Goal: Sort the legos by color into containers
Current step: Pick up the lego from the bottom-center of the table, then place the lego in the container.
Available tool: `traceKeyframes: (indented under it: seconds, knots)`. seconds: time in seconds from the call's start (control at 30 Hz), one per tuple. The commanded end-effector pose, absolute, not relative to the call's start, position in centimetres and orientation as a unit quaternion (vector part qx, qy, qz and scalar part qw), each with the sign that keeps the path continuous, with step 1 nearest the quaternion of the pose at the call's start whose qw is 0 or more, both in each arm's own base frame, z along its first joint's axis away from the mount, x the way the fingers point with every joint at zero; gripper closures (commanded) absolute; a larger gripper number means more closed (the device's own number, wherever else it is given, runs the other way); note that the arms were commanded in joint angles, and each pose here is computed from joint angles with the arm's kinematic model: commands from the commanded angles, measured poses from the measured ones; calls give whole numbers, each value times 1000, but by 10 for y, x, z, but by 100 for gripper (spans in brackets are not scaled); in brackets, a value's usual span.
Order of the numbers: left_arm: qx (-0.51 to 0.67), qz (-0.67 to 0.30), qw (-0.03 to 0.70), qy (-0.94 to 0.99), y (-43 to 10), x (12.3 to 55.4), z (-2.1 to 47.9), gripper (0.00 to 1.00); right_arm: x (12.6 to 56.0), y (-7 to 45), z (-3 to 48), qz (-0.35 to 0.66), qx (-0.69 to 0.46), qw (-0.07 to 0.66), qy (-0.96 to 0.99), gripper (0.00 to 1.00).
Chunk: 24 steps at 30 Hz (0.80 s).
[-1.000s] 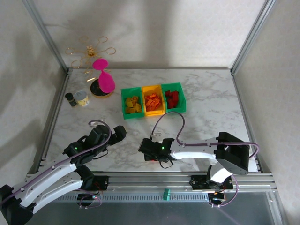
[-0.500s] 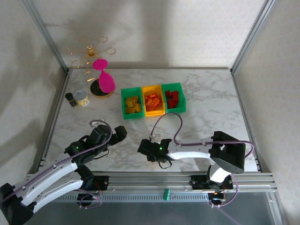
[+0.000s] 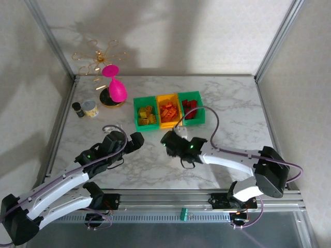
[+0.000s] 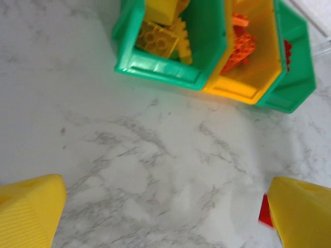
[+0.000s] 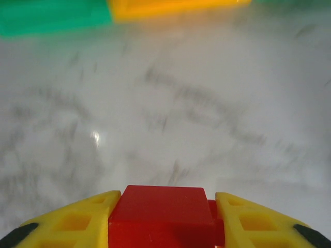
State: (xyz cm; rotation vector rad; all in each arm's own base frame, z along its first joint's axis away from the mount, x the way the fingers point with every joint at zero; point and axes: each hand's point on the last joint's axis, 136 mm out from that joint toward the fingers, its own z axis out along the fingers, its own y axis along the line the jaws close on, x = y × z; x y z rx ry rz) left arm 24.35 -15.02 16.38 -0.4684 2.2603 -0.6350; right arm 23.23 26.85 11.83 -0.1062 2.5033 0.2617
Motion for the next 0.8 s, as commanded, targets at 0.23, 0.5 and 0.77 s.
traceKeyframes:
  seconds: [0.23, 0.5, 0.77]
  knots:
    - [-153, -295, 452, 828, -187, 299, 222, 0, 380, 232, 191, 80, -1, 435, 897, 65]
    - [-133, -269, 480, 824, -199, 326, 233, 0, 468, 202, 167, 24, 33, 432, 901, 64]
    - [-128, -254, 487, 826, -198, 337, 233, 0, 517, 203, 133, 36, 28, 410, 911, 57]
